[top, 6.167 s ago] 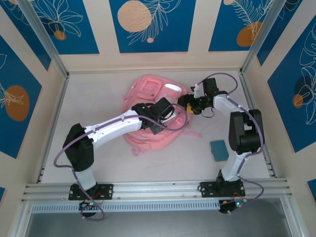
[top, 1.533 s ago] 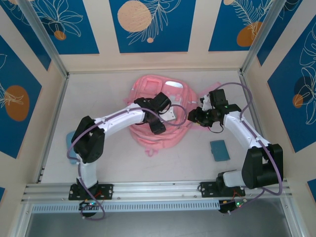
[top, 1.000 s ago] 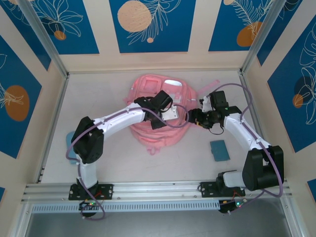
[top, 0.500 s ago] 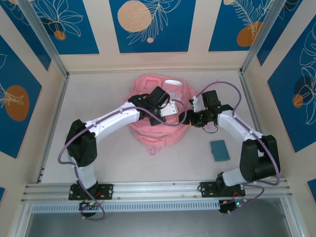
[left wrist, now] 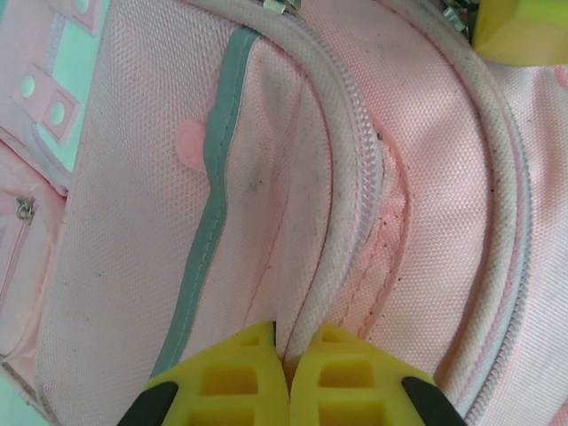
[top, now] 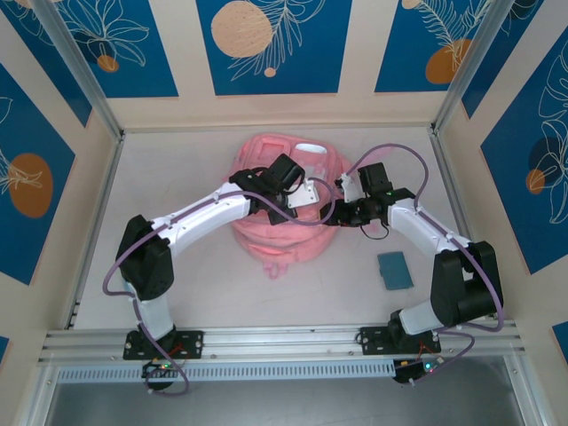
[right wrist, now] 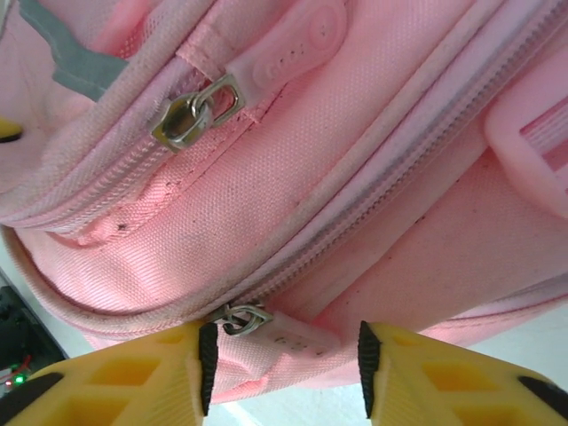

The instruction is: Pack the student bag

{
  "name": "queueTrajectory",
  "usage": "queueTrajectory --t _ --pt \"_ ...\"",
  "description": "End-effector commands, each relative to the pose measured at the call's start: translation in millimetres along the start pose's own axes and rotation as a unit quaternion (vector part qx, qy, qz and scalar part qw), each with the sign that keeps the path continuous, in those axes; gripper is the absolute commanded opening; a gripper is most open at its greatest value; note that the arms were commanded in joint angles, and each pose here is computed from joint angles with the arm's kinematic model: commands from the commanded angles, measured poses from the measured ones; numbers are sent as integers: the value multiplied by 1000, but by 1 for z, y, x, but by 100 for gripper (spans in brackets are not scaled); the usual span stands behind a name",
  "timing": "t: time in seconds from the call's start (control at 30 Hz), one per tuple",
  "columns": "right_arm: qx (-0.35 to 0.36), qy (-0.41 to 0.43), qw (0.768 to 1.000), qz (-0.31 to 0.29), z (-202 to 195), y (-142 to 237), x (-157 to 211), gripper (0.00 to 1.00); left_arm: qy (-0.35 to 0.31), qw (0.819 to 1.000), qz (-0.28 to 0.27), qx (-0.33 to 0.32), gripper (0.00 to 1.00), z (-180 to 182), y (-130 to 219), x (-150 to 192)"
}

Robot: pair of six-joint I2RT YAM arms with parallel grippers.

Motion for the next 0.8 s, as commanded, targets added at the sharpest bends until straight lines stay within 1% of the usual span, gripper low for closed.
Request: queueTrajectory --t 0.0,0.07,0.17,0.2,0.27,0.33,0.37,0.4,0.5,0.7,0.73,0.77 --pt "-37 38 999 -6 11 -7 1 52 20 997 -64 -41 0 25 38 -25" --pt "-66 51 996 -12 19 -9 3 53 22 997 -63 -45 0 28 39 -24" --pt "-104 70 992 -7 31 -13 9 54 30 996 -67 -50 0 33 41 -23" --pt "-107 78 991 -6 34 -14 11 53 31 996 -67 -52 0 34 41 -23" --pt "-106 92 990 -8 39 -16 13 48 32 996 -65 -57 0 36 41 -22" --pt "-95 101 990 -14 40 -14 13 43 32 996 -63 -58 0 36 40 -21" --pt "-84 105 991 -21 39 -13 12 40 32 996 -62 -59 0 36 40 -21" --pt "-70 108 991 -26 37 -12 11 35 32 996 -62 -59 0 36 40 -21" --pt "-36 109 992 -45 32 -4 8 27 33 996 -60 -59 0 36 40 -20" --pt "-7 110 992 -62 28 3 9 16 32 996 -60 -58 0 36 41 -20" --pt "-3 108 992 -61 27 3 9 16 33 996 -60 -57 0 36 41 -19" --pt "2 105 993 -58 25 2 10 18 32 996 -61 -56 0 35 42 -20"
Point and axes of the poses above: each hand's point on the last joint's axis, 136 mm out from that joint toward the fingers, its own y axis back along the fingers, its own z axis along the line the jaws close on, x = y × z, the point moved 3 cm from there along y, back along the fingers, and after that the axes turned 3 degrees about y, right-handed, at the moved point
